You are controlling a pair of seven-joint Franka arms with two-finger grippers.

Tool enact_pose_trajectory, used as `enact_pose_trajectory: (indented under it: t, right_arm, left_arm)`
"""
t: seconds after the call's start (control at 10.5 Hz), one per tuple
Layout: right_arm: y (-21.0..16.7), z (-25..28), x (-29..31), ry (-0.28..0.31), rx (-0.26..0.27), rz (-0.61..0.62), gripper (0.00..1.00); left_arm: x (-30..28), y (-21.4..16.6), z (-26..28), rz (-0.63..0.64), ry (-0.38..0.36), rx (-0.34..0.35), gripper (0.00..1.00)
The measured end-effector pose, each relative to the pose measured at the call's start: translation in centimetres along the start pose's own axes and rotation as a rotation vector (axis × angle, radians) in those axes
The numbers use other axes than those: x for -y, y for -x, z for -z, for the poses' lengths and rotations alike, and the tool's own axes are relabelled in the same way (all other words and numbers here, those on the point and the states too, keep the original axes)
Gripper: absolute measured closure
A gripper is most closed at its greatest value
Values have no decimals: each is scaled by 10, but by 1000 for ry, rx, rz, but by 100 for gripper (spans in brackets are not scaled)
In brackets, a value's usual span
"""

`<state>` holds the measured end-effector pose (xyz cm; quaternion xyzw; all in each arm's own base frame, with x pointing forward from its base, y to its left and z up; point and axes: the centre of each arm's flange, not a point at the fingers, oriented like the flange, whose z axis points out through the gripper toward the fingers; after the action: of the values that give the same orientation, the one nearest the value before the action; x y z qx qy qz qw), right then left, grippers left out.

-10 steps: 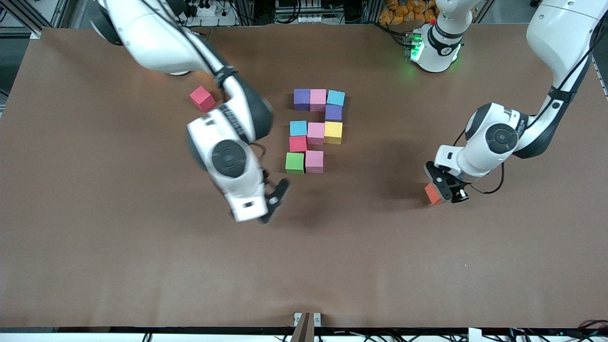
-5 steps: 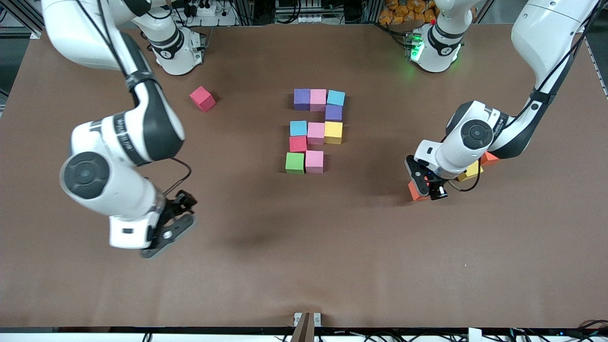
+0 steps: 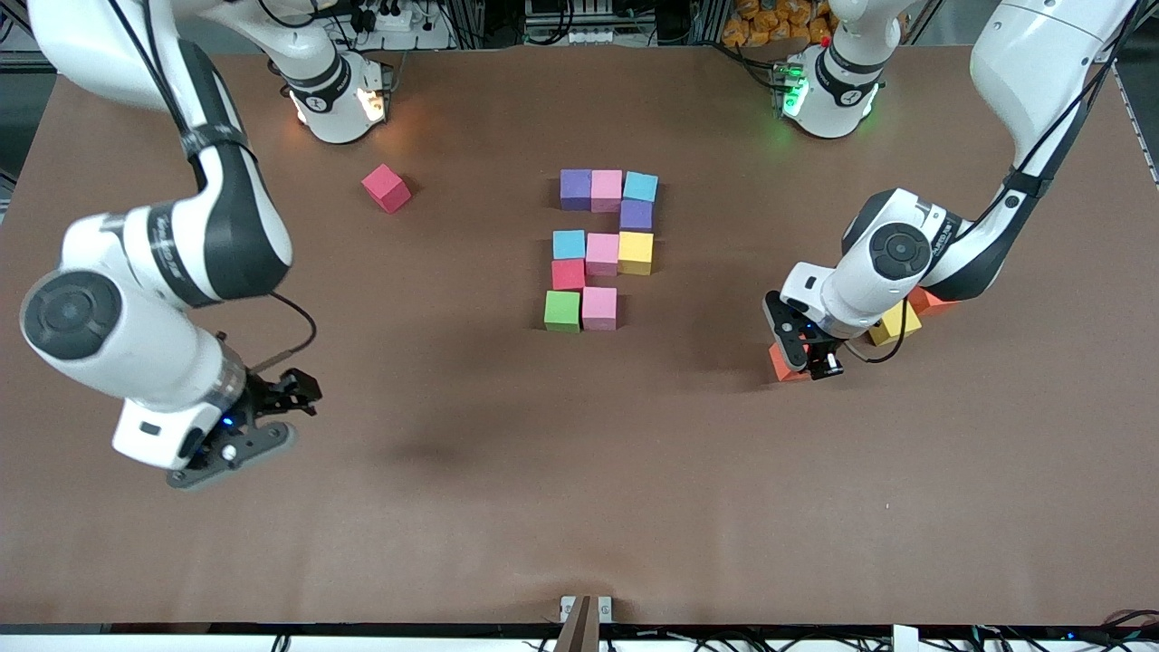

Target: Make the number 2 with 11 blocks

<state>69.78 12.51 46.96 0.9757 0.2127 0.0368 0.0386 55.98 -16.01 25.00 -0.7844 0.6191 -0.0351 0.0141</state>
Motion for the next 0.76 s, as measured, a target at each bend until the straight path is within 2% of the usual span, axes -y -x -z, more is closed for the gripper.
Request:
enact_pose_trajectory:
  t: [0.29, 0.57, 0.76]
  right_arm:
    - [60, 51, 16, 18, 6, -109, 0]
    - [94, 98, -7, -51, -38, -216, 0]
    - [115, 122, -29, -61, -32, -267, 0]
  left_arm:
    - [-7, -13, 2, -38, 4, -7, 40]
    - [-25, -42, 4, -99, 5, -15, 40]
    - [-40, -69, 5, -121, 9, -19, 40]
